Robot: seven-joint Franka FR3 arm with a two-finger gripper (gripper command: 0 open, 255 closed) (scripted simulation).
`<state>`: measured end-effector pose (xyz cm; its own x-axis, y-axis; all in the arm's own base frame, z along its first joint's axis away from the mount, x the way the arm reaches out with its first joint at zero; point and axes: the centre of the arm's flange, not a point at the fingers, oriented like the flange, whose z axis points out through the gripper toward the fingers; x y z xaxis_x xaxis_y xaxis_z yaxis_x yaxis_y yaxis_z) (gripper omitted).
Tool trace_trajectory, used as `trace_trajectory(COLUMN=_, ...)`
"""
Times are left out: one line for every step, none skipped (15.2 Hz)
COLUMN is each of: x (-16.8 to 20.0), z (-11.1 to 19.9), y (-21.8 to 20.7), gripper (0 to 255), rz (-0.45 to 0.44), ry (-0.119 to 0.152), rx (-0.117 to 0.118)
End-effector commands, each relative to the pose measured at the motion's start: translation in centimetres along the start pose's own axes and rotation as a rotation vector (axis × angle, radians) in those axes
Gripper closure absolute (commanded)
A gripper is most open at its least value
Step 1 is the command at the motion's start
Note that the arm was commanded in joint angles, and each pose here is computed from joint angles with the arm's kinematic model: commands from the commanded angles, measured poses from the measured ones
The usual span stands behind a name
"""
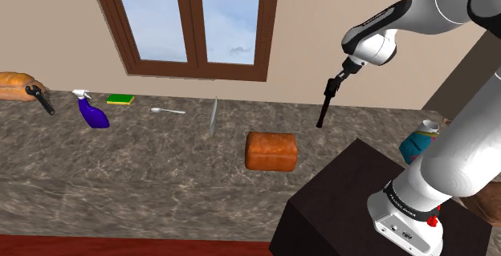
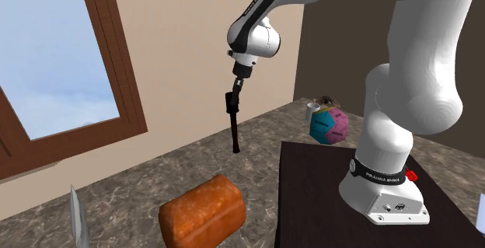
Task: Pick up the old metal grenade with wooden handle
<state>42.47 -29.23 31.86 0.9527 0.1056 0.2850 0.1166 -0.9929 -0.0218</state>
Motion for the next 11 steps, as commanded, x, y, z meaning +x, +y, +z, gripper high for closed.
trace_trajectory(x=0.3, z=-1.2, y=-0.1, gripper=255, rz=0.000, ry=0.000, rx=0.000)
trace_trajectory(x=0.4, z=-1.7, y=-0.1, gripper=255, rz=0.000, ry=0.000, rx=0.000)
trace_trajectory(x=0.6, z=-2.2, y=-0.1, gripper=255, rz=0.000, ry=0.000, rx=0.000)
trace_trajectory(x=0.7, z=-2.7, y=-0.1, gripper=255, rz=0.000, ry=0.000, rx=0.000)
trace_trajectory(x=0.9, z=-3.2, y=-0.1, gripper=255, rz=0.000, ry=0.000, rx=0.000)
trace_trajectory(x=1.0, z=-3.7, y=-0.1, gripper=255, rz=0.000, ry=0.000, rx=0.000)
trace_trajectory(x=1.2, z=-4.2, y=-0.1, gripper=255, rz=0.000, ry=0.000, rx=0.000)
trace_trajectory(x=1.3, z=-4.8, y=-0.1, gripper=255, rz=0.000, ry=0.000, rx=0.000)
trace_trajectory(x=1.5, z=-5.3, y=-0.1, gripper=255, rz=0.000, ry=0.000, rx=0.000)
trace_trajectory(x=1.5, z=-5.3, y=-0.1, gripper=255, rz=0.000, ry=0.000, rx=0.000)
trace_trajectory(x=1.5, z=-5.3, y=-0.1, gripper=255, rz=0.000, ry=0.000, rx=0.000)
